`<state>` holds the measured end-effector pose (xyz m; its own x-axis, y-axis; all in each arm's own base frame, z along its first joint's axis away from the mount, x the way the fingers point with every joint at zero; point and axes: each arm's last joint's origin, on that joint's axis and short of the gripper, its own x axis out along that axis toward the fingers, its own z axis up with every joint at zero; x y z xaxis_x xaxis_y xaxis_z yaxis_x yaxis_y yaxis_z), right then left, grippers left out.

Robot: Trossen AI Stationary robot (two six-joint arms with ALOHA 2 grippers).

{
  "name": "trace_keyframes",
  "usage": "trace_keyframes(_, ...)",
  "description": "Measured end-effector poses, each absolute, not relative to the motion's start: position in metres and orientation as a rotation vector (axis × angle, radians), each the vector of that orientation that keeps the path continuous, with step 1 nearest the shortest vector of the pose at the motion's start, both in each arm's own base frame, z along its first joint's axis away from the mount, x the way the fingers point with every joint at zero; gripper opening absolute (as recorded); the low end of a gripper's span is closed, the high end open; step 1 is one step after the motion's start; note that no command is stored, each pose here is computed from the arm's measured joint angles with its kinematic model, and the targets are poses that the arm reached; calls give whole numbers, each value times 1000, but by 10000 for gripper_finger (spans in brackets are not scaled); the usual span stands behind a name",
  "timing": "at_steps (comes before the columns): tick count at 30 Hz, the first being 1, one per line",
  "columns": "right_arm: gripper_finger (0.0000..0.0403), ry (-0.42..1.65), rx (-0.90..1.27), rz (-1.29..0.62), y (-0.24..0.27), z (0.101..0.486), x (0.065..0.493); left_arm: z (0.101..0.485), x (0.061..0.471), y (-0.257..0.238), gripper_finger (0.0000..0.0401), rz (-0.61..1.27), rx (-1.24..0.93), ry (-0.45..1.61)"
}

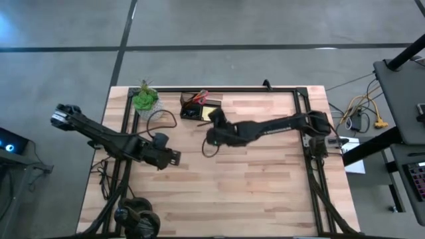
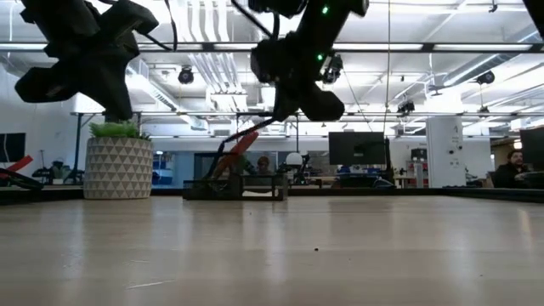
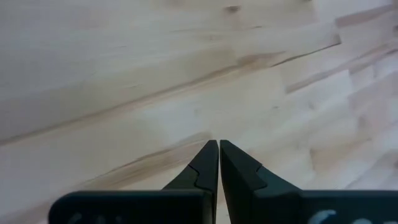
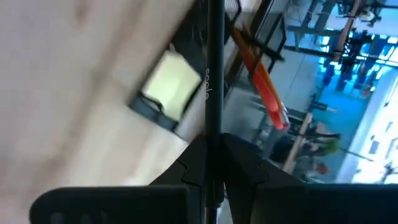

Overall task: Pick and place office supplies into organizer
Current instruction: Put the pen into the top left section of the black desk organizer

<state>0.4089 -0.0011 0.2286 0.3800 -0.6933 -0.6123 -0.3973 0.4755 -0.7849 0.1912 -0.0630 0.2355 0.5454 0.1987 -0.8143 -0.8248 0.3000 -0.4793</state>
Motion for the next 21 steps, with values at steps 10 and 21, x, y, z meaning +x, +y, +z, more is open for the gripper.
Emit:
trace_keyframes(10,27,1348,-1319,-374,-68,274,421,239,201,-67,0,693,-1110,646)
trace_keyframes(21,27,1385,-1382,-356,-111,296,436,252,204,-76,0,588,-1131,523)
